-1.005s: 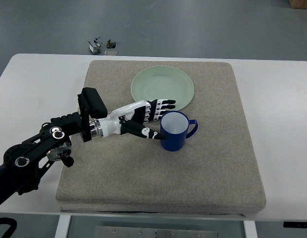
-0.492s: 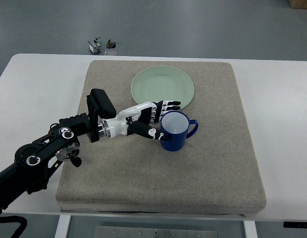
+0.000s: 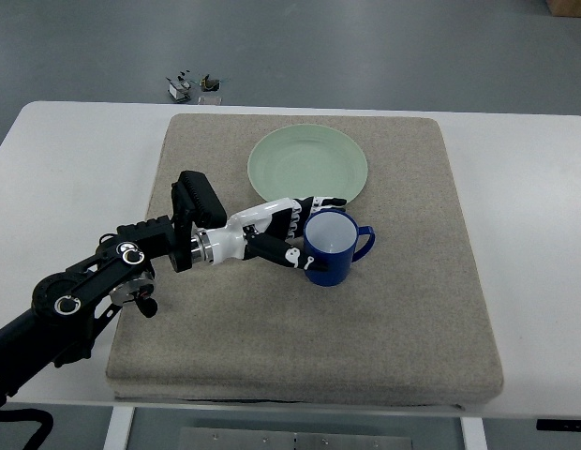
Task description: Place cup left of plate with left hand
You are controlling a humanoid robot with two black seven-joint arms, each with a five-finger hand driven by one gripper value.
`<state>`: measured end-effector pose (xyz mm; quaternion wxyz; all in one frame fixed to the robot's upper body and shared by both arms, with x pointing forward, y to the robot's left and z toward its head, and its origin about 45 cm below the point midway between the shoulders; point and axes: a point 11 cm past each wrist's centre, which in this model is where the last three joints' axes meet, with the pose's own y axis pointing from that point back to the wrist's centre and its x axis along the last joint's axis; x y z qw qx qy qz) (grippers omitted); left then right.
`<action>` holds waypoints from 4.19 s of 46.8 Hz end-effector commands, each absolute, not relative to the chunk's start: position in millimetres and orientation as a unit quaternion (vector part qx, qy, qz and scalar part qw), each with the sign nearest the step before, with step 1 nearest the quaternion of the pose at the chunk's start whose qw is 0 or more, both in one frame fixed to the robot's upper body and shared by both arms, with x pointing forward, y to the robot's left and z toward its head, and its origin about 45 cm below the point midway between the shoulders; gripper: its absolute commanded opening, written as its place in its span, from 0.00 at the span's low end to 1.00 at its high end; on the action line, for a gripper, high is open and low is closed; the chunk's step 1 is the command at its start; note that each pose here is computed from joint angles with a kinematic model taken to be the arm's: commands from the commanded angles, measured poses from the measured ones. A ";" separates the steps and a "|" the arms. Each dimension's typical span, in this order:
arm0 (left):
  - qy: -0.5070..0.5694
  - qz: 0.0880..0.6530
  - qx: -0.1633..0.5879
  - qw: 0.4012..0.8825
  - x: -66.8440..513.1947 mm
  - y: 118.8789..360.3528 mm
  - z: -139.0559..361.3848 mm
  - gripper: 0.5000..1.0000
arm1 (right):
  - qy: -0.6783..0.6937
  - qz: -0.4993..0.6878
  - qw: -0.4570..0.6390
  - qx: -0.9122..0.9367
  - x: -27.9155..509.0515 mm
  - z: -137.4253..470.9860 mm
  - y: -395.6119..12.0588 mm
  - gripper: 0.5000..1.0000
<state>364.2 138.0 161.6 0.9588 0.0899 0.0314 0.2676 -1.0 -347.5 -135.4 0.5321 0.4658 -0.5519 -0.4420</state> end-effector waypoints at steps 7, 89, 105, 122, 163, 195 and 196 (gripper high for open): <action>0.031 0.265 0.087 0.960 363.2 134.6 162.3 0.98 | -0.552 -0.442 0.532 0.466 -1.0 -135.4 -347.5 0.87; -0.077 0.585 0.045 0.806 444.8 326.3 226.9 0.00 | -0.552 -0.442 0.532 0.466 -1.0 -135.4 -347.5 0.87; -0.035 0.600 0.044 0.798 442.6 321.6 194.9 0.00 | -0.552 -0.442 0.532 0.466 -1.0 -135.4 -347.5 0.87; -0.030 0.610 0.062 0.789 436.7 318.2 174.0 0.08 | -0.552 -0.442 0.532 0.466 -1.0 -135.4 -347.5 0.87; -0.034 0.602 0.069 0.795 429.5 310.9 164.8 1.00 | -0.552 -0.442 0.532 0.466 -1.0 -135.4 -347.5 0.87; 0.020 0.582 -0.035 0.812 449.2 348.8 234.8 1.00 | -0.552 -0.442 0.532 0.466 -1.0 -135.4 -347.5 0.87; 0.025 0.577 -0.036 0.815 450.5 347.9 237.7 1.00 | -0.552 -0.442 0.532 0.466 -1.0 -135.4 -347.5 0.87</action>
